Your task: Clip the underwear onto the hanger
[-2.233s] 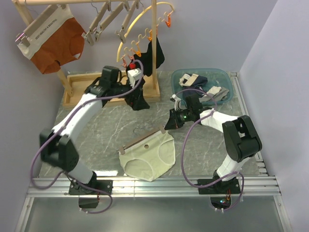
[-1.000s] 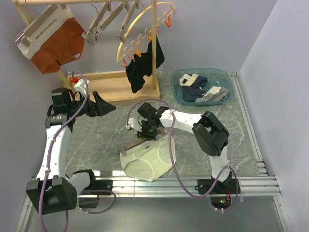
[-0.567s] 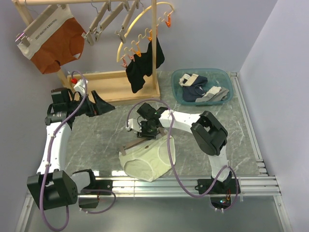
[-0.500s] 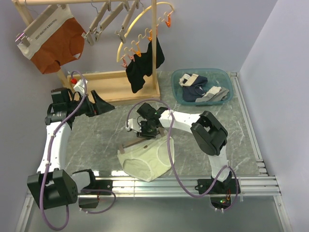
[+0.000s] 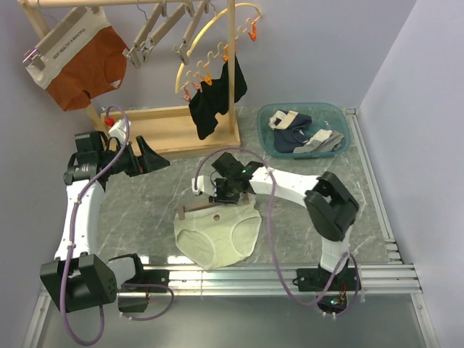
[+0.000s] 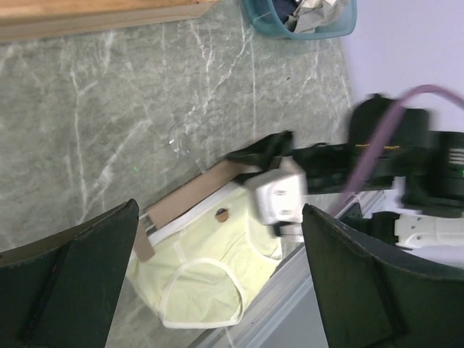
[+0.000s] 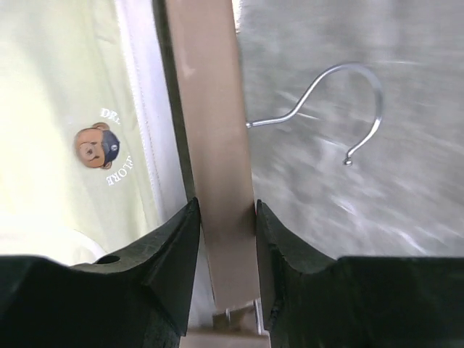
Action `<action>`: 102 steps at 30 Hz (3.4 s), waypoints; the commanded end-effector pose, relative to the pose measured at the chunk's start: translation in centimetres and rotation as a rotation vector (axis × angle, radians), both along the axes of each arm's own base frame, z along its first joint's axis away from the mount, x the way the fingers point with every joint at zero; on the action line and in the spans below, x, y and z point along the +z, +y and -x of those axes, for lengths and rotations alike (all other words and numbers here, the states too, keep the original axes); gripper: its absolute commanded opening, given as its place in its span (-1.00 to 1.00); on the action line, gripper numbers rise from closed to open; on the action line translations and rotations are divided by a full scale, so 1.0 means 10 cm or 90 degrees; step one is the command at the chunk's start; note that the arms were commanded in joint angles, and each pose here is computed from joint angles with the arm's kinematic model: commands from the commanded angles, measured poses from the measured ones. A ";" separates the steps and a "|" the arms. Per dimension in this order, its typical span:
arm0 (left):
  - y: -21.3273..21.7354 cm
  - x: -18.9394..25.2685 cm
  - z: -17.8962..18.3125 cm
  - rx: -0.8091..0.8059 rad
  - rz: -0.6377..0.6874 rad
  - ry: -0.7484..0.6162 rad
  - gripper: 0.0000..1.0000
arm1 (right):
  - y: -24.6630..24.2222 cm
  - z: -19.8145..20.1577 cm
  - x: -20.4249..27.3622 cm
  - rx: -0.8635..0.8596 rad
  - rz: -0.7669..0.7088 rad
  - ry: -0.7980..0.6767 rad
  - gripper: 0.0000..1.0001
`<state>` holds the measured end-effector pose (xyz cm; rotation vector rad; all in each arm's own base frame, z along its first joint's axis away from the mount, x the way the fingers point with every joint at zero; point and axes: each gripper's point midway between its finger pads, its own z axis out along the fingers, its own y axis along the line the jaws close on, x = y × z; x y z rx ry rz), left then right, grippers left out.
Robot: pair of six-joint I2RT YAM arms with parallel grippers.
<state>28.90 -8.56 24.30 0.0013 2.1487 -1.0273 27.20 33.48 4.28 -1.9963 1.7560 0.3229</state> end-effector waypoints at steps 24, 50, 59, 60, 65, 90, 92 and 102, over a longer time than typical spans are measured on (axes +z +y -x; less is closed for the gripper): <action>-0.10 0.37 0.24 -0.366 -0.206 -0.222 0.69 | 0.03 0.08 2.05 0.078 -0.216 -0.385 -1.00; -0.45 -0.01 0.24 -0.370 -0.136 -0.173 0.79 | 0.01 -0.06 0.74 -0.242 -0.172 0.143 -0.11; -0.46 -0.07 0.15 -0.375 -0.121 -0.158 0.79 | -0.02 -0.18 0.22 -0.249 -0.095 0.192 0.01; -0.46 -0.08 0.15 -0.375 -0.120 -0.155 0.79 | -0.02 -0.17 0.18 -0.244 -0.089 0.201 0.02; -0.45 -0.09 0.13 -0.373 -0.123 -0.157 0.80 | -0.03 -0.19 0.05 -0.244 -0.070 0.206 0.05; -0.40 -0.09 0.06 -0.359 -0.124 -0.151 0.82 | -0.03 0.05 -0.45 -0.218 0.045 0.240 -0.15; -0.39 -0.10 0.04 -0.354 -0.125 -0.148 0.82 | -0.06 0.08 -0.50 -0.220 0.069 0.253 -0.35; -0.21 -0.10 -0.04 -0.318 -0.077 -0.106 0.78 | -0.07 0.01 0.14 -0.164 -0.013 0.106 -1.00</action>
